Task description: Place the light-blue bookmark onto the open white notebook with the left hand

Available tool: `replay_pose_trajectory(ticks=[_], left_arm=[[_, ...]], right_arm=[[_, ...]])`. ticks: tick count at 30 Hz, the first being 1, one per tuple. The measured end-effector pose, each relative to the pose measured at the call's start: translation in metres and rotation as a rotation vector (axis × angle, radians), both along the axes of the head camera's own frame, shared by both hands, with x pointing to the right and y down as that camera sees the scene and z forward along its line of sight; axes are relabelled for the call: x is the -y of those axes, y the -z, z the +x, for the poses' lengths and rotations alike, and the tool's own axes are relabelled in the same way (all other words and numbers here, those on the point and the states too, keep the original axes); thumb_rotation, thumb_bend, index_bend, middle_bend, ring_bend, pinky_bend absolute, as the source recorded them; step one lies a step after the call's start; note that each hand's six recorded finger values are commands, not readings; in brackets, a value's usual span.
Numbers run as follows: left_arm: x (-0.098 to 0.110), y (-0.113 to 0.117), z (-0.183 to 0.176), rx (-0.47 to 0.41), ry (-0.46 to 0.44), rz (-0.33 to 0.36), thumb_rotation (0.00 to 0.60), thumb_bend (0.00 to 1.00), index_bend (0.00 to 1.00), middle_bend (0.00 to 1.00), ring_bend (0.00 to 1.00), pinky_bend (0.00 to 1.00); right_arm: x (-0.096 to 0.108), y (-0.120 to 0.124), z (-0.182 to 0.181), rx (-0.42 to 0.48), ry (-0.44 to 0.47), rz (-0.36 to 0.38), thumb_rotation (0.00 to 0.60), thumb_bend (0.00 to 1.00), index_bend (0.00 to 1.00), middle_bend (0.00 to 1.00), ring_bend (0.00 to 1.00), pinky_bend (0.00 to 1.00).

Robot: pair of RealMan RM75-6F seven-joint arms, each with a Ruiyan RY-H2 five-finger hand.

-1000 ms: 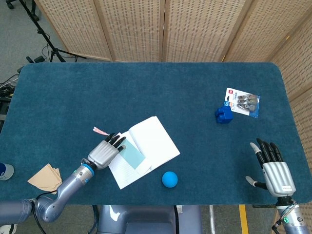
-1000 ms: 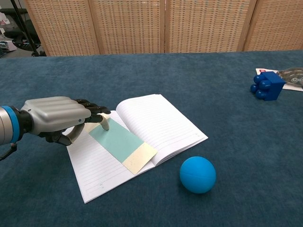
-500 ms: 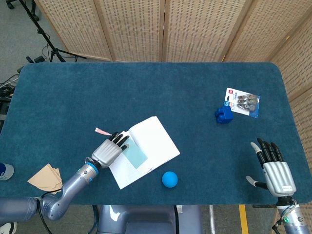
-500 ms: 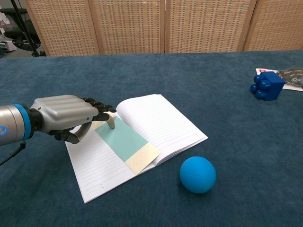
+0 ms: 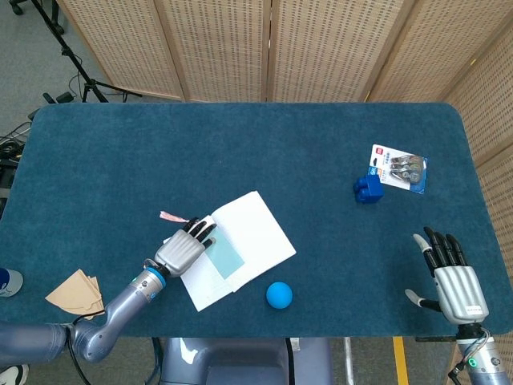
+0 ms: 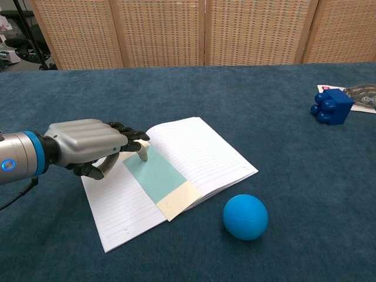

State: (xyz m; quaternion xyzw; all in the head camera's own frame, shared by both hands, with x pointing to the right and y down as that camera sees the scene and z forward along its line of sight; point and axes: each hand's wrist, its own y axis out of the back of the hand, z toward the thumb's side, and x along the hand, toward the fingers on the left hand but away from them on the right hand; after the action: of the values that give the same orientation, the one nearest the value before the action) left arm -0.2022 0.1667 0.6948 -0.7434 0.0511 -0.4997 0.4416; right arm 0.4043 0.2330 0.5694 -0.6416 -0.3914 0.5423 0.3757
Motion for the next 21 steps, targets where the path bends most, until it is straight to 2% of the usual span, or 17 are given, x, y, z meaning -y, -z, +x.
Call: replay_pose_trajectory(ticks=[11, 16, 21], left_arm=[[0.002, 0.005, 0.003, -0.017, 0.002, 0.019, 0.600, 1.00, 0.21, 0.00, 0.00, 0.00], [0.012, 0.018, -0.005, -0.028, 0.016, 0.064, 0.600, 1.00, 0.21, 0.00, 0.00, 0.00], [0.018, 0.027, -0.012, -0.042, 0.039, 0.081, 0.600, 1.00, 0.21, 0.00, 0.00, 0.00]], right_arm=[[0.000, 0.002, 0.001, 0.003, -0.003, 0.006, 0.600, 0.09, 0.00, 0.00, 0.00, 0.00], [0.000, 0.002, 0.001, 0.003, -0.002, 0.007, 0.600, 0.09, 0.00, 0.00, 0.00, 0.00], [0.000, 0.002, 0.000, 0.002, 0.000, 0.006, 0.600, 0.09, 0.00, 0.00, 0.00, 0.00]])
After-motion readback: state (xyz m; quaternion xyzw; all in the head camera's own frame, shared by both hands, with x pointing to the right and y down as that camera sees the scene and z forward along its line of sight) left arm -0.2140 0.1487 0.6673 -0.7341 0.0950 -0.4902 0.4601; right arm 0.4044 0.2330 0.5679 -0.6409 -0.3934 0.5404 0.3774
